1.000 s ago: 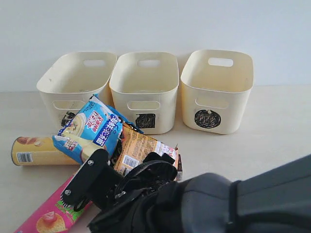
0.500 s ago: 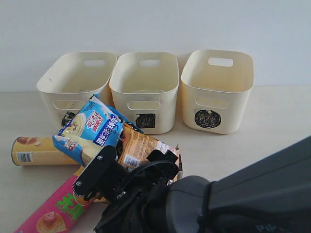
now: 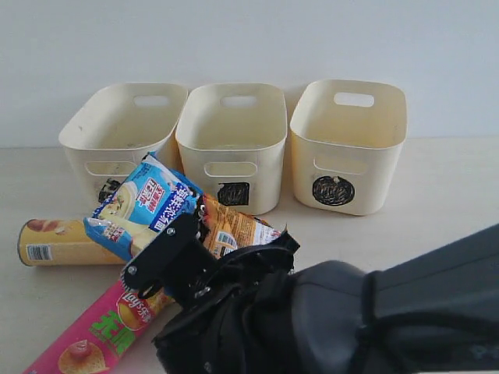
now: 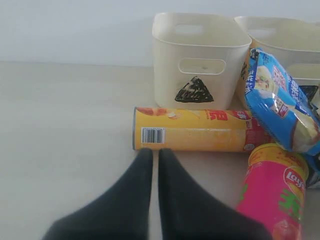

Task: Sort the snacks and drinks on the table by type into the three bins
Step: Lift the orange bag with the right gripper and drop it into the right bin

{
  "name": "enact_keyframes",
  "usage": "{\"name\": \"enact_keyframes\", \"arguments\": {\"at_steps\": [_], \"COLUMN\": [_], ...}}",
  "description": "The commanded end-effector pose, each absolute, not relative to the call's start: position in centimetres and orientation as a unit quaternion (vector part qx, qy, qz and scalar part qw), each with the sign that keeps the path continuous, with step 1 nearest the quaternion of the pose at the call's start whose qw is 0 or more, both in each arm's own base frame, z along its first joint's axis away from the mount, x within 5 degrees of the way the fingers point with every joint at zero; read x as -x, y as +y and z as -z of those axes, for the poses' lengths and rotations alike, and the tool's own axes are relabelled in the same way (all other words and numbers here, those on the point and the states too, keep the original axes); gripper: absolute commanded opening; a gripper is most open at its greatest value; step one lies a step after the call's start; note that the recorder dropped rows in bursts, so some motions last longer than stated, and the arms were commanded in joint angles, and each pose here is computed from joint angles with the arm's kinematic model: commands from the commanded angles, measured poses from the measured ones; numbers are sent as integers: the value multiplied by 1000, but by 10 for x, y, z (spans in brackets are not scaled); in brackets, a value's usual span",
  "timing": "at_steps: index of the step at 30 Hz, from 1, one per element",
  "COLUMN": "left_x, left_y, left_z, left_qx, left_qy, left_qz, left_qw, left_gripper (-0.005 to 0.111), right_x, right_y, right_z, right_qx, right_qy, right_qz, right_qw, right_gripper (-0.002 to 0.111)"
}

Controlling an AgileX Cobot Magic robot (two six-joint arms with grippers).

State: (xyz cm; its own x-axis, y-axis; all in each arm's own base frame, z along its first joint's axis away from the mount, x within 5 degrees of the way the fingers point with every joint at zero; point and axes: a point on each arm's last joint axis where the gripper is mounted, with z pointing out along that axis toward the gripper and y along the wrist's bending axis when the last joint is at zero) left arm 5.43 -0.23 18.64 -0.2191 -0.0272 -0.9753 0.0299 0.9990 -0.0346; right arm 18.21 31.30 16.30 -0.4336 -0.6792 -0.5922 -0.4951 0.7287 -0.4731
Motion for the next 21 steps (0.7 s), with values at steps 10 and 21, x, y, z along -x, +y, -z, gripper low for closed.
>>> {"name": "enact_keyframes", "arguments": {"at_steps": [10,21], "left_x": [-54,-54], "left_y": [-3,-3], "left_z": [-186,-186], "left_qx": [1,1], "left_qy": [779,779], "left_qz": [26,26], "left_qw": [626,626], "left_gripper": [4,4], "right_x": [-170,-189], "right_y": [273,207], "right_z": [-279,-335], "right_qx": [259,208], "right_qy": [842,867], "right_qz": [16,-108], "right_qw": [472,441], "right_gripper": [0,0]}}
